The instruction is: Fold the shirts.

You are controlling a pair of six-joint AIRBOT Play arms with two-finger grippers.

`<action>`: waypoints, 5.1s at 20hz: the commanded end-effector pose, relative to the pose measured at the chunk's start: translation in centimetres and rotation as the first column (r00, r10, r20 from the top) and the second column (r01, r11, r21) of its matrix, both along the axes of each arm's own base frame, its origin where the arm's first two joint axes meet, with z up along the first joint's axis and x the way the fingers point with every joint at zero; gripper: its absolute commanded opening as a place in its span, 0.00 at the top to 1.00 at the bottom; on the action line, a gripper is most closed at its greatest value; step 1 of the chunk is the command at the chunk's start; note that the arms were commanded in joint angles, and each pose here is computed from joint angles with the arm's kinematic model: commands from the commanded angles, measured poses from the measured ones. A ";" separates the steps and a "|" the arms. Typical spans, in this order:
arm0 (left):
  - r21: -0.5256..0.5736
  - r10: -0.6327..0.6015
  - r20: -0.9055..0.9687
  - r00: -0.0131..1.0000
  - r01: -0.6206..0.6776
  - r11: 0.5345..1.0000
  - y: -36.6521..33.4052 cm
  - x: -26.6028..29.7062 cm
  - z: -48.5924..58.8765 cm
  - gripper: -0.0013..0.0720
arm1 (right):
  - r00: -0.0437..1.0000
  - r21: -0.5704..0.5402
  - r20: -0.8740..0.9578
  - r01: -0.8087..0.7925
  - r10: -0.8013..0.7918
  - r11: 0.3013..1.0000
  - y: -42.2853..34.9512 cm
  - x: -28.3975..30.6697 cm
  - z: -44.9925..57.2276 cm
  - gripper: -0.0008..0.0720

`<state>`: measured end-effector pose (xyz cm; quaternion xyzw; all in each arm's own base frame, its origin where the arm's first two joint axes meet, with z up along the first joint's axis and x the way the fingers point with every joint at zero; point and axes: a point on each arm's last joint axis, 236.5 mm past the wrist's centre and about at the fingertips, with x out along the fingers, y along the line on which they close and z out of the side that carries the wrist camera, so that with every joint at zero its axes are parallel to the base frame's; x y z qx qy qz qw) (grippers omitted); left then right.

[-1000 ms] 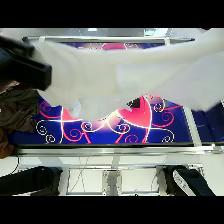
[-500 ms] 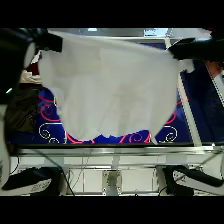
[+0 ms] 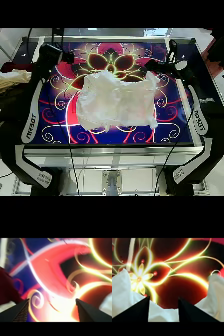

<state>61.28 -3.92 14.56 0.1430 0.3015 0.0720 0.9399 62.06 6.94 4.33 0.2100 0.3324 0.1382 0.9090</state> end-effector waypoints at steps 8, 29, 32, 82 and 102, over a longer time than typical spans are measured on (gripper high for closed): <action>0.057 0.253 0.289 0.923 -0.281 0.958 13.6 -17.0 24.6 0.09 | 0.986 -0.455 -0.081 0.093 -0.145 0.886 -19.4 -12.2 13.3 0.41; -0.840 -0.185 -0.457 0.870 -0.353 0.413 -5.1 -29.3 -22.6 0.09 | 0.970 -0.080 -0.209 0.105 -0.120 0.991 -16.1 -28.1 14.4 0.41; -0.868 -0.200 -0.434 0.879 -0.349 0.352 -5.9 -28.3 -23.1 0.09 | 0.974 -0.089 -0.193 0.106 -0.122 0.990 -15.8 -28.4 15.0 0.41; -0.890 -0.548 0.414 0.727 0.449 -0.077 -15.3 -24.3 7.9 0.96 | 0.951 -0.766 -0.297 -0.186 -0.083 0.615 -8.4 -28.8 7.8 0.96; -0.582 -0.266 0.068 0.962 0.255 0.772 -2.8 -22.7 10.9 0.96 | 0.977 -0.674 0.212 0.166 -0.026 0.720 -5.7 -19.8 24.2 0.96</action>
